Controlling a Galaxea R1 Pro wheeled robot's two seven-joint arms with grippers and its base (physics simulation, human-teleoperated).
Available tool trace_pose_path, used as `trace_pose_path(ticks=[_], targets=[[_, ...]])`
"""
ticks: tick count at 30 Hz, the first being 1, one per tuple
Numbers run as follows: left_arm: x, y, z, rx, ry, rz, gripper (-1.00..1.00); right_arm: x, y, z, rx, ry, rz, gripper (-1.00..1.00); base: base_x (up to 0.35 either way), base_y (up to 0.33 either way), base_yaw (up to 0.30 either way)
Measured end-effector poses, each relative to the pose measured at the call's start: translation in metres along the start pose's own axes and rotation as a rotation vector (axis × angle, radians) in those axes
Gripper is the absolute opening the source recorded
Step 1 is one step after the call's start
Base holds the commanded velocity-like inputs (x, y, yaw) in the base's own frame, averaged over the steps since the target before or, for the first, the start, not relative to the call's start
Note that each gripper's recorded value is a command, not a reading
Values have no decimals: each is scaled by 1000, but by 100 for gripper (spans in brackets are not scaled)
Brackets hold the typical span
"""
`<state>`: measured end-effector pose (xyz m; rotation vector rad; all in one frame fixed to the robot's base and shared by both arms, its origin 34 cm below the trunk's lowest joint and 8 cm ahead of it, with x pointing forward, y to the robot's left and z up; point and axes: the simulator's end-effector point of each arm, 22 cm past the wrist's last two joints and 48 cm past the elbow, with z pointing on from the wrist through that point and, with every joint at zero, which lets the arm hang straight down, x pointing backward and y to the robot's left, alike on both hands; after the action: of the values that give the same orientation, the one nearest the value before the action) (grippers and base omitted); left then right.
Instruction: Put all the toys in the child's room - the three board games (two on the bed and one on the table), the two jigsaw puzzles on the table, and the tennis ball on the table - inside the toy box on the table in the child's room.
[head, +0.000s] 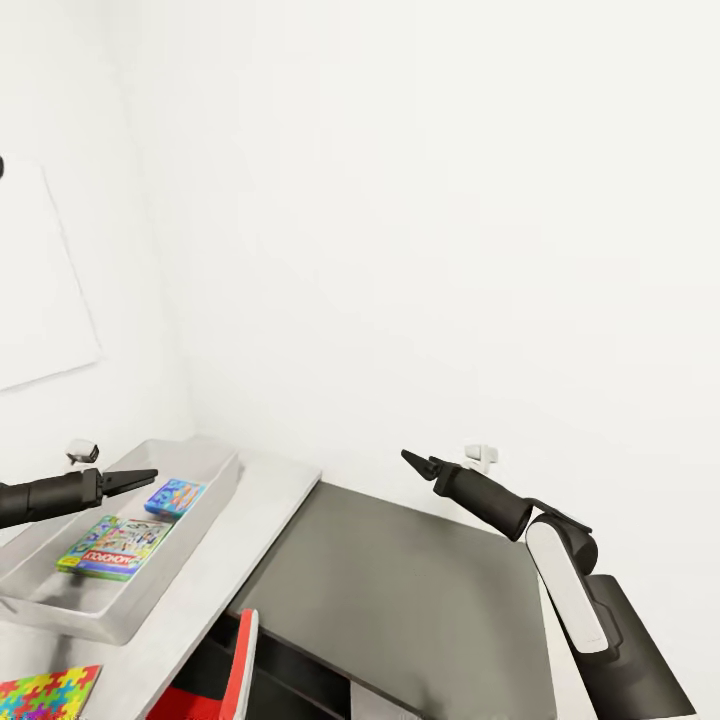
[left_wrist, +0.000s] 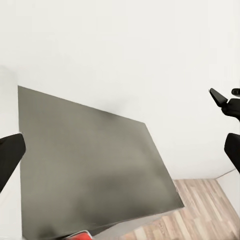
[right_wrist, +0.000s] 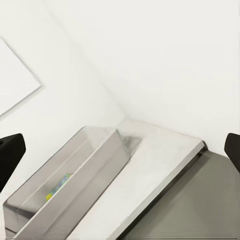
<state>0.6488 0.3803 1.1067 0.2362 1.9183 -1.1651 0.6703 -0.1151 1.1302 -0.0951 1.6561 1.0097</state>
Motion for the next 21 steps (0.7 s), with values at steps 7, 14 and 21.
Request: trace_pose_path(ticks=[7,14,21], targets=[[-3,-5,-2,3,-6,12,100,-4,5,-2,-5,-7,-7,100,-177,-108,42],[-4,-6,-3,4,-8,17,100,-6,4,-2,2,-11,-9,100,-22,-15,17],[-4,-6,-3,3,-8,17,100,-6,4,-2,4,-12,-7,100,-1,-1,1]])
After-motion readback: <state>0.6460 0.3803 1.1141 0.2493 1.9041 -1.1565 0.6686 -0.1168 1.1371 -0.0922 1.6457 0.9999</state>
